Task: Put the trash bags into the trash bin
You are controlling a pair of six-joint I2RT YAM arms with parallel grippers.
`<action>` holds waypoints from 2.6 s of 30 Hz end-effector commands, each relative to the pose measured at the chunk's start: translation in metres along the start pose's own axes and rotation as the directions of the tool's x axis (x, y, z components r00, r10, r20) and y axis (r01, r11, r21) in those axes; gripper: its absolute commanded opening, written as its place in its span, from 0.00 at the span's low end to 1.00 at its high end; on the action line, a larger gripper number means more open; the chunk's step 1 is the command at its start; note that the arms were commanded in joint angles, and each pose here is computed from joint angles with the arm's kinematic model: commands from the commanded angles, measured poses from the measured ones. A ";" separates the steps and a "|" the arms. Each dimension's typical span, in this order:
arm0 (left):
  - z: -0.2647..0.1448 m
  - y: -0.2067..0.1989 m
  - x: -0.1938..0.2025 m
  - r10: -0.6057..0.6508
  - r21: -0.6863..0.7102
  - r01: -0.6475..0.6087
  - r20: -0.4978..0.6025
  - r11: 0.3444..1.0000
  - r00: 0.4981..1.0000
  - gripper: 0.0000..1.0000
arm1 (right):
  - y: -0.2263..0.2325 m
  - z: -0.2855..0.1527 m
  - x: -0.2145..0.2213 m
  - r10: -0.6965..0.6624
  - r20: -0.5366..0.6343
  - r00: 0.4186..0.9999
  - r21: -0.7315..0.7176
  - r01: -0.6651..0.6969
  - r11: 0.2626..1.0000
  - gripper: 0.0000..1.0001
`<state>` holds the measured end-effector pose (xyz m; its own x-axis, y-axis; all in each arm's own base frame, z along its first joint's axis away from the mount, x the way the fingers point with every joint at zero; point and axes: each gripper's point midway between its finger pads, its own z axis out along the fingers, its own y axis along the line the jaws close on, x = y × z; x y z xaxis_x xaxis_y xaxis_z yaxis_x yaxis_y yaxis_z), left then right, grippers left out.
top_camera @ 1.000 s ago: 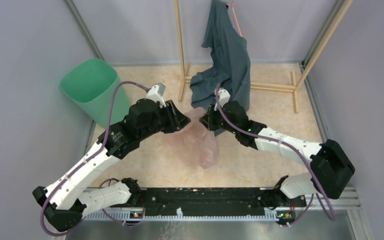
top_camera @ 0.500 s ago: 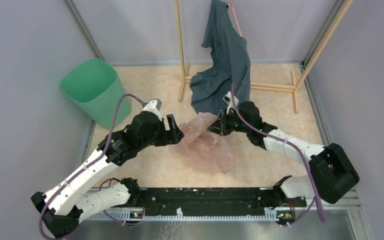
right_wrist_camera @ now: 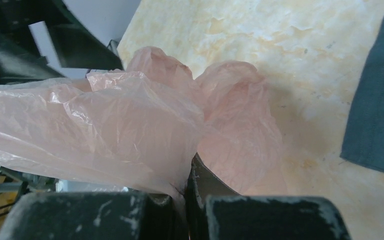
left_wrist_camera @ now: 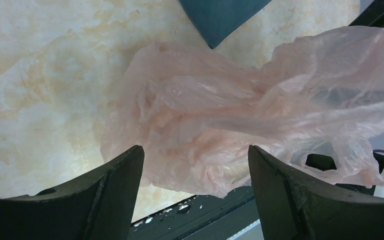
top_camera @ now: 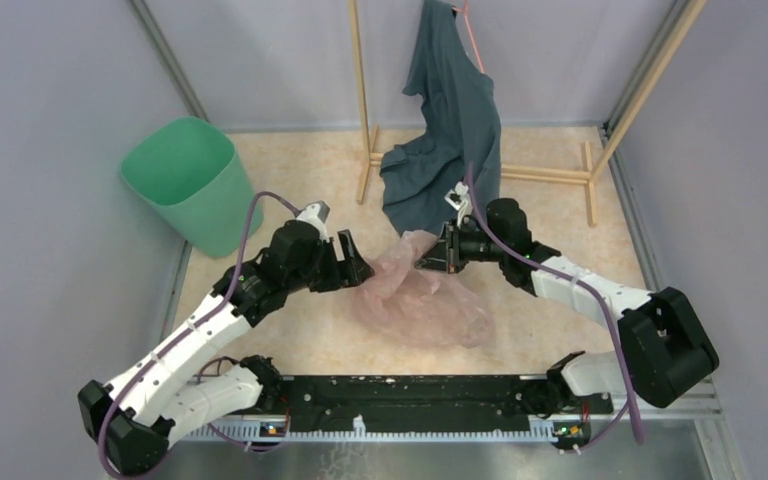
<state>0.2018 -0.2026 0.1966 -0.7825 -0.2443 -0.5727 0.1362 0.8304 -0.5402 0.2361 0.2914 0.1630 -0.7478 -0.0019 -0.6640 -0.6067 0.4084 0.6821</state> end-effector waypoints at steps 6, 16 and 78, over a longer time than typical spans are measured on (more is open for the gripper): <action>0.013 -0.012 0.017 0.003 0.152 0.010 -0.087 0.988 0.996 0.89 | 0.033 -0.008 -0.023 -0.065 0.043 0.997 -0.132 0.070 0.989 0.00; 0.003 -0.028 0.009 0.028 0.173 -0.006 -0.122 0.985 0.992 0.17 | 0.008 -0.005 -0.023 -0.029 0.064 0.998 -0.003 0.030 1.000 0.00; -0.085 -0.061 0.053 0.230 0.503 -0.120 -0.163 0.856 0.959 0.98 | -0.006 -0.022 -0.075 -0.179 0.067 0.981 0.244 0.158 0.957 0.00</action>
<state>0.1225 -0.1953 0.2427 -0.8070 0.0073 -0.5906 0.4322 0.6888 -0.5821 0.2860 0.2558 0.1893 -0.5910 -0.0605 -0.8044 -0.6219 0.6693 0.4065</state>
